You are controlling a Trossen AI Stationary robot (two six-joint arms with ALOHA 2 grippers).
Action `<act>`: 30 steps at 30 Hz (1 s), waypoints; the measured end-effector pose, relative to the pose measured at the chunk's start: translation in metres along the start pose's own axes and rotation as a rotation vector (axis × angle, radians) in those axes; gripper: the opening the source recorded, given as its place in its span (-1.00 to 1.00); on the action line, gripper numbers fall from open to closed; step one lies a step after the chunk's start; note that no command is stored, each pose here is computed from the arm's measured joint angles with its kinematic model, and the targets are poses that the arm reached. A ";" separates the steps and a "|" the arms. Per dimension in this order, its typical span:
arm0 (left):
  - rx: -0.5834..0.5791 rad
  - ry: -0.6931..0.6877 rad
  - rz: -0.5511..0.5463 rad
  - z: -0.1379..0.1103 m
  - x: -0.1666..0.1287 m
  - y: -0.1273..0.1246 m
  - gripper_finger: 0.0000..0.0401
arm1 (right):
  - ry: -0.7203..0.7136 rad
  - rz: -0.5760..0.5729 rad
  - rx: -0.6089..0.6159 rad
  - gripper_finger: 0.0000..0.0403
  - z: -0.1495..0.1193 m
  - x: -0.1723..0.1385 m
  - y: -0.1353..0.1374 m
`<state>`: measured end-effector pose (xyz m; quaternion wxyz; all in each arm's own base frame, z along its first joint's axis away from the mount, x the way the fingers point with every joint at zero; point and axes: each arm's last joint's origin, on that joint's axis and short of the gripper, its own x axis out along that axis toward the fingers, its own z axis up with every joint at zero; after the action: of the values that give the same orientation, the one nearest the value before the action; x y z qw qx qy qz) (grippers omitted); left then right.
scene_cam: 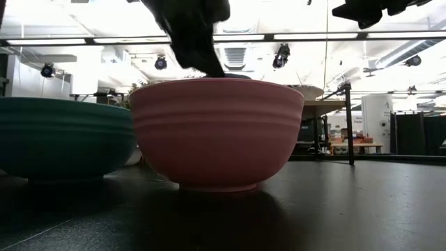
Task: Place and stack bowls onto a shelf
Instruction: Stack the orange bowl on top of the blue bowl
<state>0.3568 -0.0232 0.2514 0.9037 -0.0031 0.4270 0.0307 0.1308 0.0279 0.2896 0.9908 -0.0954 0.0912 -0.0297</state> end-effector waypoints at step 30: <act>0.047 0.106 0.185 -0.009 0.040 0.029 -0.37 | 0.003 -0.008 -0.010 0.17 0.000 0.000 0.000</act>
<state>0.3740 0.0071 0.2153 0.8729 0.0561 0.4735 0.1038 0.1308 0.0276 0.2894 0.9901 -0.1007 0.0923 -0.0334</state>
